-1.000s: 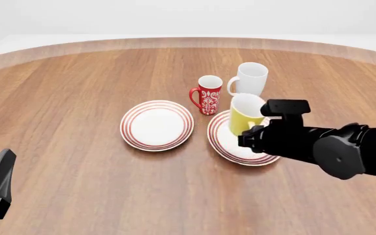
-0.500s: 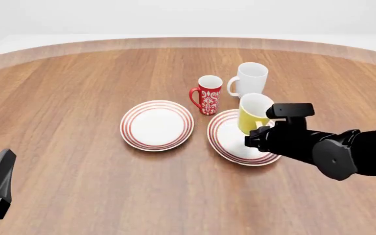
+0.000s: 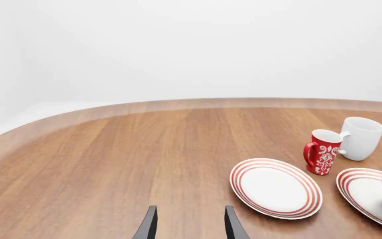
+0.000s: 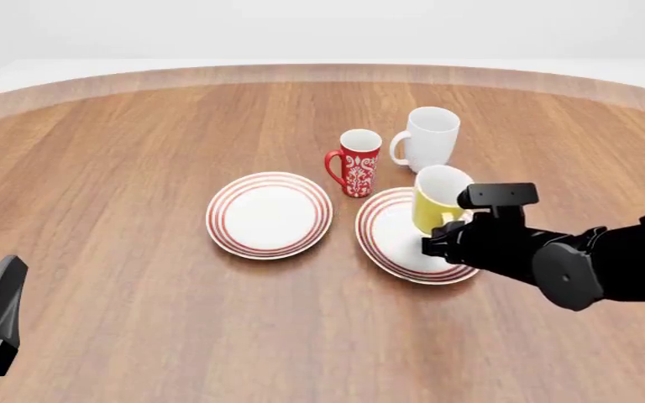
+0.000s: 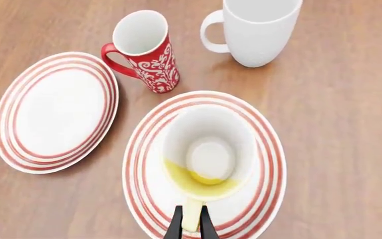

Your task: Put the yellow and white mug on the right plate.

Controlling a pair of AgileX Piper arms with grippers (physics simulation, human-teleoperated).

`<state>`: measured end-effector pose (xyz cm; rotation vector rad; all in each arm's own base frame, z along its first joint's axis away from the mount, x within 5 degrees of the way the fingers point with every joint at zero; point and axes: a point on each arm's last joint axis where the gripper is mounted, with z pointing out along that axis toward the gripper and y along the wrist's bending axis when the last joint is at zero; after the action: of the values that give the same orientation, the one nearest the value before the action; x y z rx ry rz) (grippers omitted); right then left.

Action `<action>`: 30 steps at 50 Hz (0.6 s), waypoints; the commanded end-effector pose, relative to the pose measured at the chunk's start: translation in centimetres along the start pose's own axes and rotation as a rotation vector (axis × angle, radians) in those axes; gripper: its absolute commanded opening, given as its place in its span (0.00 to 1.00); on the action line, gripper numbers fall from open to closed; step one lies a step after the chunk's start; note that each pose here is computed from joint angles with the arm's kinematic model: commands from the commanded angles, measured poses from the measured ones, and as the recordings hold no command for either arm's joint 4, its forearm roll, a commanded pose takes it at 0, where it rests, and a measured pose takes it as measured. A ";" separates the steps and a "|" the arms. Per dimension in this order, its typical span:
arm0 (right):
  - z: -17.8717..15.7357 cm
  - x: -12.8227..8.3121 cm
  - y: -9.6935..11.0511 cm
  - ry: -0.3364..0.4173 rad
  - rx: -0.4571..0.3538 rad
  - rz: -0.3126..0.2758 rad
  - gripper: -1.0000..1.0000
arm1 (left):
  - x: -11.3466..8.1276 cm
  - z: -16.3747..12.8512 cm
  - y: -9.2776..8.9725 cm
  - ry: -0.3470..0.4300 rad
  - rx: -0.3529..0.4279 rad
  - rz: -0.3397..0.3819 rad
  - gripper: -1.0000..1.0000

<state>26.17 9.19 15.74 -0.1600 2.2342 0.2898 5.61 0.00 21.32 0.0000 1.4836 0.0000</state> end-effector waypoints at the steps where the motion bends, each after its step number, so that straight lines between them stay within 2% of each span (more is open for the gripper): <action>1: 0.2 -0.2 0.1 -0.001 -0.002 -0.002 1.00 | 0.0 0.0 0.0 0.000 0.000 0.000 1.00; 19: -0.8 0.0 0.3 0.005 -0.010 0.010 1.00 | 0.0 0.0 0.0 0.000 0.000 0.000 1.00; 30: -3.9 -0.4 1.0 -0.011 -0.035 0.018 1.00 | 0.0 0.0 0.0 0.000 0.000 0.000 1.00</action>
<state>24.81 9.38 17.05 -0.1586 2.2336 0.3181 5.61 0.00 21.32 0.0000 1.4836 0.0000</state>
